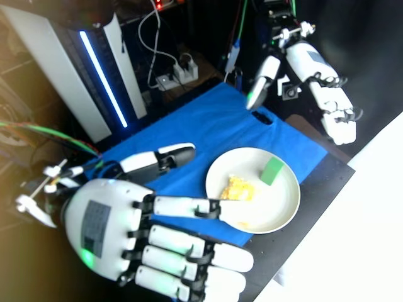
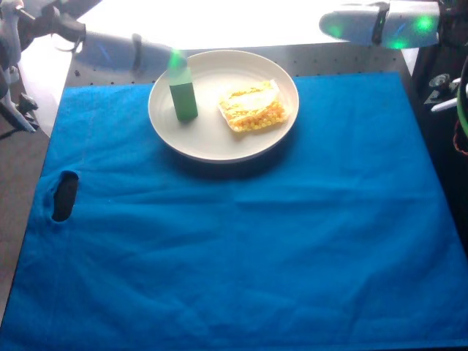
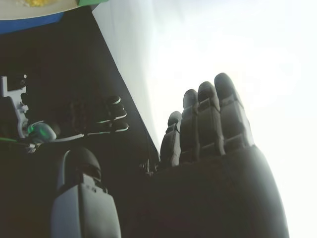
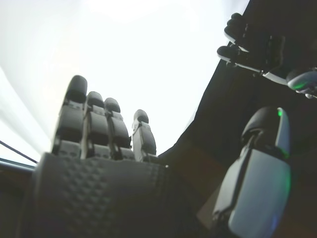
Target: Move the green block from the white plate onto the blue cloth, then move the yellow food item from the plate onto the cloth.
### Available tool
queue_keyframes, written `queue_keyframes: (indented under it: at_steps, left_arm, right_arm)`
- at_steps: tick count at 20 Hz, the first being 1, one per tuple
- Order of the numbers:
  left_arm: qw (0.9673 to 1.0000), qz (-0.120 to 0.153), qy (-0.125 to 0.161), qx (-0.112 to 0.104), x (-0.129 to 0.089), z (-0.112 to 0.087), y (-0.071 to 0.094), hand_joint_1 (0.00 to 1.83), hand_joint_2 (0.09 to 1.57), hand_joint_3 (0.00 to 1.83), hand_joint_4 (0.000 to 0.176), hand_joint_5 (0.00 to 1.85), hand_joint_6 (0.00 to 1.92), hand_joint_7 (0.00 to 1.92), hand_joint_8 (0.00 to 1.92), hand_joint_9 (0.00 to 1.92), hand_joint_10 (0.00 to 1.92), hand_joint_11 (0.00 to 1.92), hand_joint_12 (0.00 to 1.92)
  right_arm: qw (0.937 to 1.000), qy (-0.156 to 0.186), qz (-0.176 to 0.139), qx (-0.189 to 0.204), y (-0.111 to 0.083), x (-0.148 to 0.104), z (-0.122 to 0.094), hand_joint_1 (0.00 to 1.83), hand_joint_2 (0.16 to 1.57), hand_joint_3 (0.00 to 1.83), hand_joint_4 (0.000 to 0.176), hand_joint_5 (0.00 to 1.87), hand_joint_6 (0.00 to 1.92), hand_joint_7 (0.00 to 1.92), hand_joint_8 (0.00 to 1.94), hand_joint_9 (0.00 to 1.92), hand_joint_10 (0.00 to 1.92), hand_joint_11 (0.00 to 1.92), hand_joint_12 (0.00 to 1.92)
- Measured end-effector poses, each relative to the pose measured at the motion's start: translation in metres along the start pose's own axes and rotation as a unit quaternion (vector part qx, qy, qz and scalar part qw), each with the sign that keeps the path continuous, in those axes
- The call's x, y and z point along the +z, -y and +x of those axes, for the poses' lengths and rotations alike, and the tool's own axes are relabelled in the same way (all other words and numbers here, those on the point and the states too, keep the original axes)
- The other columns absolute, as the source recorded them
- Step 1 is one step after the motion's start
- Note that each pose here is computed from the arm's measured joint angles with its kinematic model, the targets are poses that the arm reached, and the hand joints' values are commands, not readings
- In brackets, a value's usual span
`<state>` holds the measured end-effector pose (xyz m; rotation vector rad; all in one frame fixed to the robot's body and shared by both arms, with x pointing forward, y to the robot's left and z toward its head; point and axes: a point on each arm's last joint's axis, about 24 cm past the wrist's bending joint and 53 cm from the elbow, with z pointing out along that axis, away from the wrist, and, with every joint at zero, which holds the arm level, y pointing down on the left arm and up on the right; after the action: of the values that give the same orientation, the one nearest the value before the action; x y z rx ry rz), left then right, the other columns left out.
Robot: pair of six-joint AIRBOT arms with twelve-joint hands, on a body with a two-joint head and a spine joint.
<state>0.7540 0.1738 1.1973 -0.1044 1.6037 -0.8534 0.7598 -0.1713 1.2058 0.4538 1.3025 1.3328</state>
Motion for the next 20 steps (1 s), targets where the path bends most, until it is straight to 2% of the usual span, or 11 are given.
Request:
queue_keyframes:
  at_steps: [3, 5, 7, 9, 10, 13, 14, 15, 16, 17, 20]
  left_arm:
    - [1.0000, 0.001, -0.003, 0.001, 0.000, 0.001, 0.001, 0.69, 0.82, 0.01, 0.000, 0.03, 0.00, 0.17, 0.00, 0.23, 0.01, 0.00, 0.48]
    - [0.9998, 0.010, -0.010, -0.011, 0.002, 0.004, 0.003, 0.70, 0.80, 0.00, 0.000, 0.05, 0.01, 0.19, 0.01, 0.25, 0.01, 0.01, 0.48]
    - [0.9995, 0.014, -0.018, -0.021, 0.007, 0.000, 0.002, 0.67, 0.86, 0.00, 0.000, 0.05, 0.00, 0.21, 0.00, 0.25, 0.00, 0.00, 0.41]
    - [0.9995, 0.019, -0.022, -0.008, 0.013, -0.013, 0.008, 0.68, 0.85, 0.00, 0.043, 0.08, 0.00, 0.25, 0.01, 0.24, 0.00, 0.07, 0.35]
    - [0.9995, 0.023, -0.022, -0.003, 0.015, -0.017, 0.012, 0.67, 0.84, 0.00, 0.052, 0.10, 0.00, 0.30, 0.01, 0.27, 0.00, 0.12, 0.35]
    - [0.9971, 0.044, -0.041, 0.045, 0.023, -0.023, 0.036, 0.65, 0.86, 0.00, 0.034, 0.09, 0.00, 0.34, 0.00, 0.37, 0.00, 0.19, 0.46]
    - [0.9958, 0.045, -0.050, 0.063, 0.025, -0.022, 0.040, 0.70, 0.81, 0.00, 0.046, 0.11, 0.00, 0.35, 0.00, 0.39, 0.00, 0.19, 0.46]
    - [0.9934, 0.044, -0.058, 0.089, 0.029, -0.020, 0.044, 0.72, 0.77, 0.00, 0.054, 0.12, 0.00, 0.37, 0.00, 0.40, 0.00, 0.25, 0.39]
    - [0.9915, 0.044, -0.060, 0.107, 0.031, -0.021, 0.047, 0.74, 0.78, 0.01, 0.037, 0.10, 0.00, 0.36, 0.00, 0.40, 0.00, 0.27, 0.37]
    - [0.9901, 0.044, -0.062, 0.118, 0.033, -0.020, 0.050, 0.74, 0.79, 0.01, 0.029, 0.09, 0.00, 0.32, 0.00, 0.37, 0.00, 0.25, 0.36]
    - [0.9813, 0.031, -0.083, 0.171, 0.042, -0.004, 0.051, 0.78, 0.79, 0.00, 0.019, 0.13, 0.01, 0.28, 0.00, 0.36, 0.00, 0.21, 0.33]
  right_arm:
    - [1.0000, 0.000, 0.000, 0.001, 0.000, 0.000, 0.001, 0.50, 0.75, 0.00, 0.054, 0.11, 0.00, 0.20, 0.00, 0.16, 0.01, 0.00, 0.64]
    - [1.0000, -0.001, 0.000, 0.002, 0.000, 0.000, 0.002, 0.50, 0.74, 0.00, 0.056, 0.12, 0.00, 0.20, 0.00, 0.18, 0.01, 0.00, 0.83]
    - [1.0000, -0.002, 0.000, 0.001, 0.000, 0.000, 0.003, 0.49, 0.74, 0.00, 0.044, 0.13, 0.00, 0.23, 0.00, 0.21, 0.01, 0.00, 0.75]
    - [1.0000, -0.002, 0.000, 0.002, 0.000, 0.000, 0.003, 0.49, 0.74, 0.00, 0.045, 0.13, 0.00, 0.26, 0.00, 0.22, 0.01, 0.00, 0.78]
    - [1.0000, -0.002, 0.000, 0.002, 0.000, 0.000, 0.003, 0.50, 0.73, 0.00, 0.042, 0.13, 0.00, 0.23, 0.00, 0.18, 0.00, 0.00, 0.72]
    - [1.0000, -0.006, -0.001, 0.006, 0.001, 0.002, 0.010, 0.49, 0.71, 0.00, 0.056, 0.12, 0.00, 0.22, 0.00, 0.18, 0.00, 0.00, 0.71]
    - [1.0000, -0.007, 0.000, 0.006, 0.001, 0.002, 0.012, 0.52, 0.72, 0.00, 0.056, 0.12, 0.00, 0.20, 0.01, 0.18, 0.00, 0.00, 0.85]
    - [0.9999, -0.008, 0.001, 0.007, 0.002, 0.002, 0.013, 0.57, 0.73, 0.00, 0.043, 0.11, 0.00, 0.20, 0.00, 0.22, 0.01, 0.02, 1.02]
    - [0.9999, -0.008, 0.000, 0.008, 0.001, 0.002, 0.014, 0.57, 0.73, 0.00, 0.052, 0.12, 0.00, 0.22, 0.00, 0.24, 0.01, 0.00, 1.08]
    - [0.9999, -0.010, -0.001, 0.008, 0.002, 0.002, 0.015, 0.57, 0.74, 0.00, 0.049, 0.10, 0.00, 0.21, 0.00, 0.25, 0.01, 0.01, 1.10]
    - [0.9999, -0.013, -0.001, 0.008, 0.002, 0.003, 0.019, 0.56, 0.74, 0.00, 0.057, 0.11, 0.00, 0.23, 0.00, 0.17, 0.01, 0.00, 0.68]
